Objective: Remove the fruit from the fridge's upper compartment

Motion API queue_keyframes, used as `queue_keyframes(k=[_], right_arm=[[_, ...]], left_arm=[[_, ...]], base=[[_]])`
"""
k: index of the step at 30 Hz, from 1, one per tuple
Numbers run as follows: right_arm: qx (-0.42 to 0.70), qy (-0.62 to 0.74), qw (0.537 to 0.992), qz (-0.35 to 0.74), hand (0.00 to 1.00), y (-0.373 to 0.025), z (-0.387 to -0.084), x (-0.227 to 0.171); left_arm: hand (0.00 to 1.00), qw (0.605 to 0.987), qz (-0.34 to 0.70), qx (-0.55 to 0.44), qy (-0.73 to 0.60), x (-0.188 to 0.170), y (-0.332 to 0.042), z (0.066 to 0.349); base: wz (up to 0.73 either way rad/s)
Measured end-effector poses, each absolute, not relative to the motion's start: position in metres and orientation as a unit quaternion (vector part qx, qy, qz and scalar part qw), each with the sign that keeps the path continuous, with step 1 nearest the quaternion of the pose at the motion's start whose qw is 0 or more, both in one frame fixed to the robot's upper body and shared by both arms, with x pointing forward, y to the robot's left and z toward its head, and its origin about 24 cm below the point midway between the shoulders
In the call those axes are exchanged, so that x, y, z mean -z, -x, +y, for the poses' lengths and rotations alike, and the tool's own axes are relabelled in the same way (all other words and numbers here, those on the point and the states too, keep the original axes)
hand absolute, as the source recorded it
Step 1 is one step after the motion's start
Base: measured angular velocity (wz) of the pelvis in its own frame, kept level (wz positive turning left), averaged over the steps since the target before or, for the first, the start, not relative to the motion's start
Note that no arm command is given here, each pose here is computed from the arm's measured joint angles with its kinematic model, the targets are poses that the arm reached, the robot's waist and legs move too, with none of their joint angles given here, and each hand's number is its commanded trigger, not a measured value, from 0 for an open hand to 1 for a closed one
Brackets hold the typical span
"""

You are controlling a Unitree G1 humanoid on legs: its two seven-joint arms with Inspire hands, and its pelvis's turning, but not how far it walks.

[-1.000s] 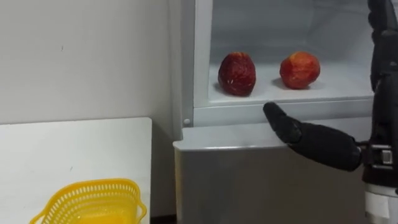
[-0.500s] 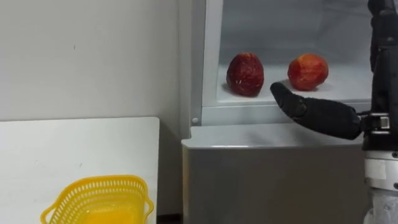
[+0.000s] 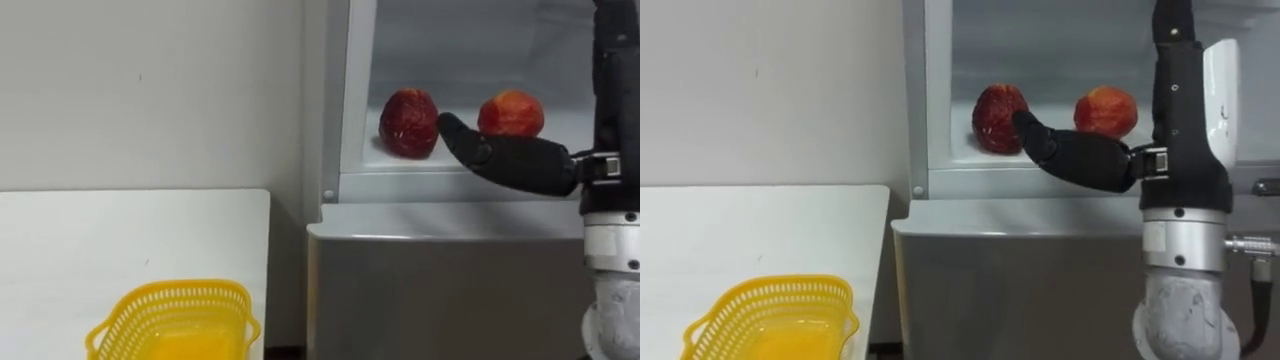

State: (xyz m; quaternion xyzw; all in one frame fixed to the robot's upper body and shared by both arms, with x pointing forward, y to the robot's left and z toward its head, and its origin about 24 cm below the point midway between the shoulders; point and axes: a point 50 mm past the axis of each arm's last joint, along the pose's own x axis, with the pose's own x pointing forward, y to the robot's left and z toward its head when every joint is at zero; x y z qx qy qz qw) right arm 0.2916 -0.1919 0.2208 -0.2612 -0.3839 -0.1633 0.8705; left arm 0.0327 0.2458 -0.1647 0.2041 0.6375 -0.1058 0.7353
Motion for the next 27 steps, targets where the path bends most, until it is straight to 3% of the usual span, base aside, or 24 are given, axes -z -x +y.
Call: queue_keyframes(k=[27], right_arm=[[0.105, 0.300, 0.888, -0.332, 0.00, -0.312, -0.184, -0.217]], left_arm=[[0.00, 0.741, 0.634, 0.096, -0.197, 0.163, -0.044, 0.250]], base=[[0.03]])
